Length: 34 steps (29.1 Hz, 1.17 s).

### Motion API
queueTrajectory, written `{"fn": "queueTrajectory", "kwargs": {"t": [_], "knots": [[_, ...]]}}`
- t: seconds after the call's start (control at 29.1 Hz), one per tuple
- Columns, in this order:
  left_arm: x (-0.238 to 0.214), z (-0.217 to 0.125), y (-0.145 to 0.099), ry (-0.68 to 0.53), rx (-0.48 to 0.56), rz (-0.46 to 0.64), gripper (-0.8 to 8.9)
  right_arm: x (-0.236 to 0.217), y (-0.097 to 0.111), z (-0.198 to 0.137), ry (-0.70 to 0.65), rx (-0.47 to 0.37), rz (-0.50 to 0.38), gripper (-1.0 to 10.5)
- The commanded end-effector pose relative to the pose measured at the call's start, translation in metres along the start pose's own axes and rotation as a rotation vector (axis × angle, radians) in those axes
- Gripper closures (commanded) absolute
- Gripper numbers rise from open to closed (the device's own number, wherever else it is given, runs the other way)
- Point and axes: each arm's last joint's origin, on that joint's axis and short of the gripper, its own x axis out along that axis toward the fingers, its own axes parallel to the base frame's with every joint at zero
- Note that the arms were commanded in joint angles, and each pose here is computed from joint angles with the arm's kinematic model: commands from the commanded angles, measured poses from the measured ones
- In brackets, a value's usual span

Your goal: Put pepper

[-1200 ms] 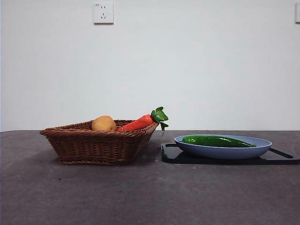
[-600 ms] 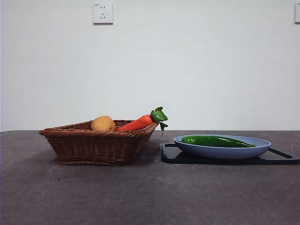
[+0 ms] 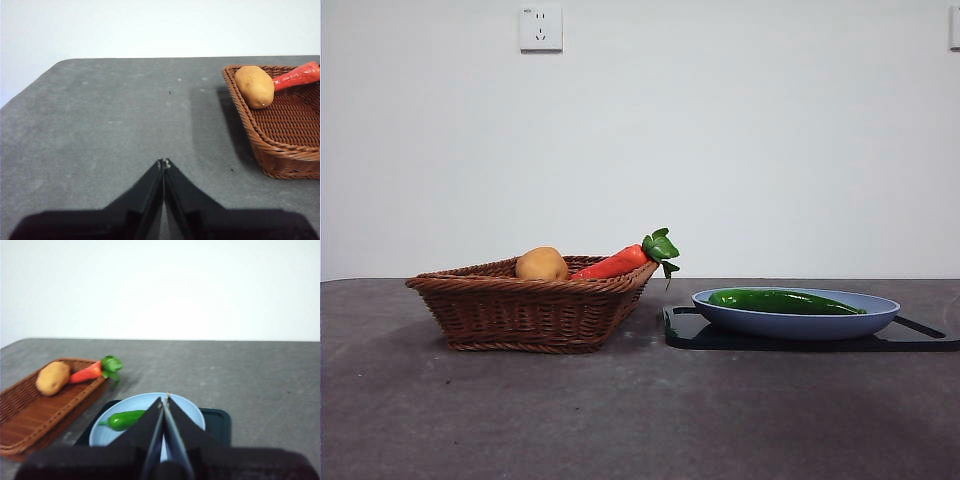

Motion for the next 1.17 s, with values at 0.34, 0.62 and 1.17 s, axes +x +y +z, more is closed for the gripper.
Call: {"fn": "queueTrajectory", "kwargs": {"t": [0.34,0.62,1.17], "knots": [[0.001,-0.002,0.000,-0.005,-0.007,0.003,8.05,-0.001,0.007,-0.052,-0.010,0.018,0.004,9.4],[0.001,-0.002,0.000,-0.005,-0.007,0.004,8.05,0.003,0.005,-0.082,0.049,0.096,0.000,9.4],[0.001,-0.002,0.000,-0.005,-0.007,0.004,8.05,0.002,0.005,-0.090,0.118,0.121,-0.005,9.4]]}}
